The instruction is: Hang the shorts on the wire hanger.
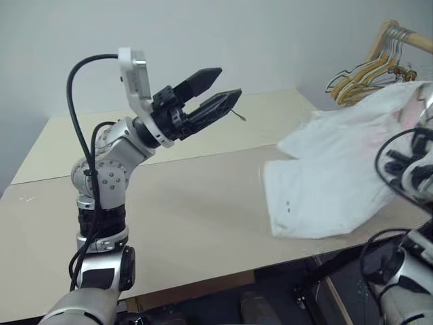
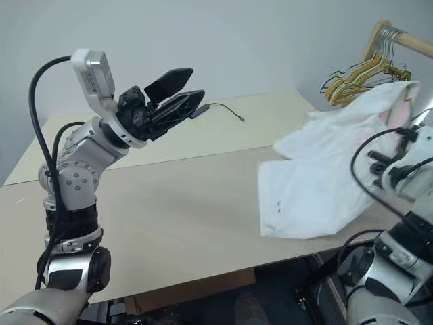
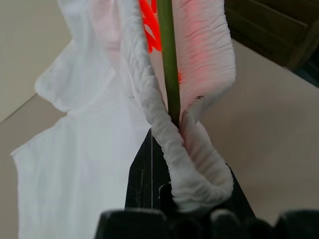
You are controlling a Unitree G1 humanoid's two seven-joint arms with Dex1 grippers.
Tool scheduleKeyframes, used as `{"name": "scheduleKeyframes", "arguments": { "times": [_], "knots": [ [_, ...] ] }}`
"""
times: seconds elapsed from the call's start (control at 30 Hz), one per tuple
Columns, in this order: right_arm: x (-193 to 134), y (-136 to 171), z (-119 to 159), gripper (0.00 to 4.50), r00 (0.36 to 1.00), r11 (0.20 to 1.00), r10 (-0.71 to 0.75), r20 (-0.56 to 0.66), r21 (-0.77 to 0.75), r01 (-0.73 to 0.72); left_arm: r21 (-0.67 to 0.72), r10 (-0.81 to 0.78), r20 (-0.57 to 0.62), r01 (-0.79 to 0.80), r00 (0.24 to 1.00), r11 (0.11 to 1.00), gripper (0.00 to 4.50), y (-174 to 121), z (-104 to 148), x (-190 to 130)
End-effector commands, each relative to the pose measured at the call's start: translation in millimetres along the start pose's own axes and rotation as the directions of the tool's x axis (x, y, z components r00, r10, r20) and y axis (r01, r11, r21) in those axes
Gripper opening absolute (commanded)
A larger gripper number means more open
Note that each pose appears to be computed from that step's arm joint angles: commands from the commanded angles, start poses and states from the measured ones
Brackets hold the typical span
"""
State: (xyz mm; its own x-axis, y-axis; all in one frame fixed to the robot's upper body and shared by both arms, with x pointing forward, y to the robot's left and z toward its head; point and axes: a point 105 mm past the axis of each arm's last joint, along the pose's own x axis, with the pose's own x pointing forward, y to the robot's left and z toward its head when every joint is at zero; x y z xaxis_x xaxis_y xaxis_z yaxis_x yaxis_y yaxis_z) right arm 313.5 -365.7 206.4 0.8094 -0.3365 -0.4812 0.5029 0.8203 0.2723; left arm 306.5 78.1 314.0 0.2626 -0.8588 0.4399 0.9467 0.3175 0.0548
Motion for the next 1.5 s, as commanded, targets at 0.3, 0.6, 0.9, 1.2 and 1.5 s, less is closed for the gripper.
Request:
{"name": "scheduleKeyframes", "arguments": {
  "times": [0.3,0.6,0.9,1.2,1.5],
  "knots": [
    [-12,-39,38,0.0,0.984,0.96,-0.176,-0.041,0.215,0.181,0.06,-0.061,0.013,0.06,0.998,0.996,4.48,-11,13,3],
    [-26,-65,58,0.0,0.964,0.932,-0.266,0.013,0.259,0.254,0.065,-0.072,0.008,0.071,0.997,0.995,4.48,-10,12,3],
    [-27,-112,63,0.0,0.911,0.865,-0.411,0.033,0.329,0.378,0.067,-0.088,0.007,0.087,0.996,0.994,4.48,-10,10,4],
    [-22,-151,52,0.0,0.848,0.796,-0.529,0.02,0.359,0.488,0.076,-0.096,0.001,0.095,0.995,0.993,4.48,-12,10,5],
    [-11,-165,32,0.0,0.828,0.77,-0.561,-0.026,0.351,0.533,0.084,-0.105,-0.009,0.105,0.994,0.991,4.48,-14,9,5]
  ]
}}
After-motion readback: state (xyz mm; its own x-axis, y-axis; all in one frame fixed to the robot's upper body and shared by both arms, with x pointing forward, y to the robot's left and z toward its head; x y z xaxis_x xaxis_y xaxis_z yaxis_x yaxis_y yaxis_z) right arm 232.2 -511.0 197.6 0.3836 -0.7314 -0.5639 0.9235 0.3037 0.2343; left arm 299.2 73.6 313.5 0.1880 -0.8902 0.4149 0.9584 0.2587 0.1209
